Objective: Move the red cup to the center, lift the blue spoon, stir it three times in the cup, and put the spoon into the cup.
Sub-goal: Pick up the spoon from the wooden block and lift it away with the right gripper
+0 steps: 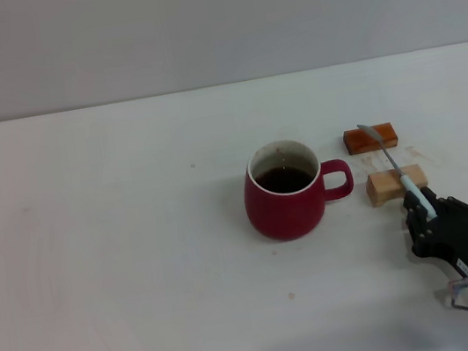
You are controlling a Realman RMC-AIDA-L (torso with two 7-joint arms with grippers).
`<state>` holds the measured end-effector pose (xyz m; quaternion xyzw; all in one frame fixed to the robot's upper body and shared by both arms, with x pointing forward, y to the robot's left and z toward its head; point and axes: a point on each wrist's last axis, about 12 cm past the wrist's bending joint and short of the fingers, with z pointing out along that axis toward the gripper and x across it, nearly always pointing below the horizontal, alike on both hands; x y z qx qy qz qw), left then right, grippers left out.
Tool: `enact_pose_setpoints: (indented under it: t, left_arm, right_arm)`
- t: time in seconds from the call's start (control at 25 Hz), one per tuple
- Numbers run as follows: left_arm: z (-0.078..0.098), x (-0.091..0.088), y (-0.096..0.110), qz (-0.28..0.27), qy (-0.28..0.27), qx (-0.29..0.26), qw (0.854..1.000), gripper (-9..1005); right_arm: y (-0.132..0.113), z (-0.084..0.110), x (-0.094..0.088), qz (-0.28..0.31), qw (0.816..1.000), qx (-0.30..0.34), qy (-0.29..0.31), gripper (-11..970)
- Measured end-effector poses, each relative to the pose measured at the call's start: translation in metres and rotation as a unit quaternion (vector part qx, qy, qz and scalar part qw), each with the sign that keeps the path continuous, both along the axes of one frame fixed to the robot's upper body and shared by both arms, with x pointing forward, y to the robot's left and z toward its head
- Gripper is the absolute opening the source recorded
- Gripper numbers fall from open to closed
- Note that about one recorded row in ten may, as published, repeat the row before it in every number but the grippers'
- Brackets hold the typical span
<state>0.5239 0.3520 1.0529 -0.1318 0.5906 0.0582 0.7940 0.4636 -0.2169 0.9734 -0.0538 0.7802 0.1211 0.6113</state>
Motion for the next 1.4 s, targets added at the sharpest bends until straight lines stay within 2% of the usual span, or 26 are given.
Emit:
enact_pose_setpoints:
  t: [1.4]
  left_arm:
    - [0.0008, 0.003, -0.0013, -0.003, 0.0, -0.006, 1.0, 863]
  right_arm:
    - [-0.0003, 0.0035, 0.0014, 0.001, 1.0, -0.01, -0.016, 138]
